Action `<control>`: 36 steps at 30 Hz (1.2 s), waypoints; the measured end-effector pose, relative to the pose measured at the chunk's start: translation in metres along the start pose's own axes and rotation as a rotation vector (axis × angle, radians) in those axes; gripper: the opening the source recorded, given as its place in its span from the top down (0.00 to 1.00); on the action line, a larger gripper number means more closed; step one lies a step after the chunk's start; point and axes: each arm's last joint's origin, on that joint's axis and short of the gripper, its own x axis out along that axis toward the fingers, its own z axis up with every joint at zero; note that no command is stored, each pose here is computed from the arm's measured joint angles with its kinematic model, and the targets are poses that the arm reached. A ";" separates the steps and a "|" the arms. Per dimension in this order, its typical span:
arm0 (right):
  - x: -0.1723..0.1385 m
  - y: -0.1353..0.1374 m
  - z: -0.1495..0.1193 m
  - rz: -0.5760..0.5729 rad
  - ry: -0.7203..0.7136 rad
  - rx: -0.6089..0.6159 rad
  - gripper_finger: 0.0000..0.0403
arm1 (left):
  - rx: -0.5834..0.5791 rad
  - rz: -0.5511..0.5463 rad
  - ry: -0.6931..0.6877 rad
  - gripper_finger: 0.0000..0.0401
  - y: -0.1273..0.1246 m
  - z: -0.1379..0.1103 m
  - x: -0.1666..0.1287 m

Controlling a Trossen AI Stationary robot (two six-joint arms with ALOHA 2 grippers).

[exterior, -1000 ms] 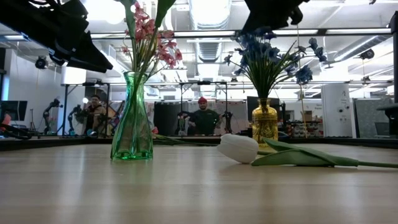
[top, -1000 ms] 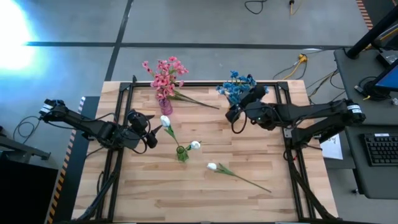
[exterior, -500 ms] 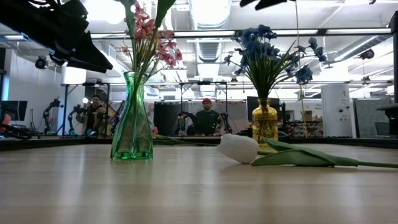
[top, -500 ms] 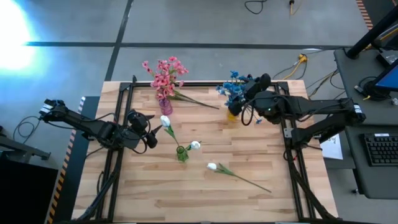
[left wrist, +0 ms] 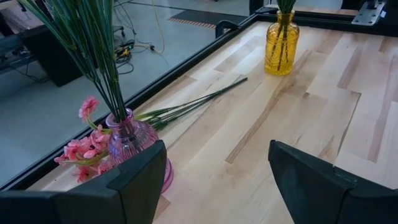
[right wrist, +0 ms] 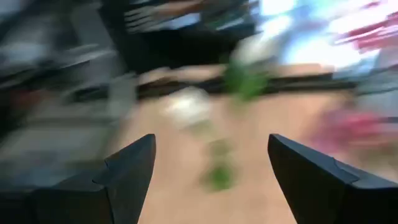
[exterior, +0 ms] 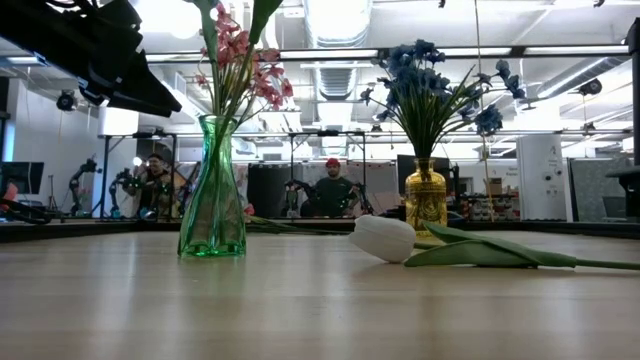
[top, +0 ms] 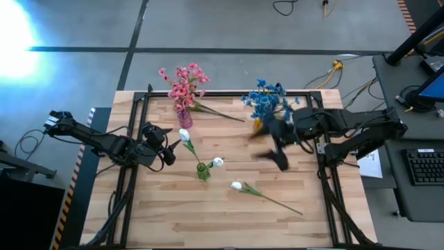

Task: Sort flowers into vase by color
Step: Put the white flower into the green vase

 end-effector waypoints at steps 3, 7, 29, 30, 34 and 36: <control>0.010 0.011 -0.017 0.168 0.129 0.121 0.27 | -0.001 0.000 0.000 0.33 0.000 0.000 0.000; 0.024 0.021 -0.045 0.148 0.340 0.258 0.28 | -0.001 0.000 0.000 0.33 0.000 0.000 0.000; 0.151 0.052 -0.173 -0.142 0.971 0.215 0.40 | -0.020 -0.061 0.025 0.33 -0.002 0.006 -0.002; 0.154 0.052 -0.174 -0.145 0.965 0.205 0.40 | -0.013 -0.081 0.037 0.33 -0.002 0.008 -0.004; 0.163 0.052 -0.176 -0.170 0.899 0.154 0.43 | 0.019 -0.115 0.082 0.33 0.000 0.020 -0.010; 0.164 0.051 -0.174 -0.193 0.871 0.124 0.44 | 0.034 -0.109 0.092 0.33 0.003 0.027 -0.014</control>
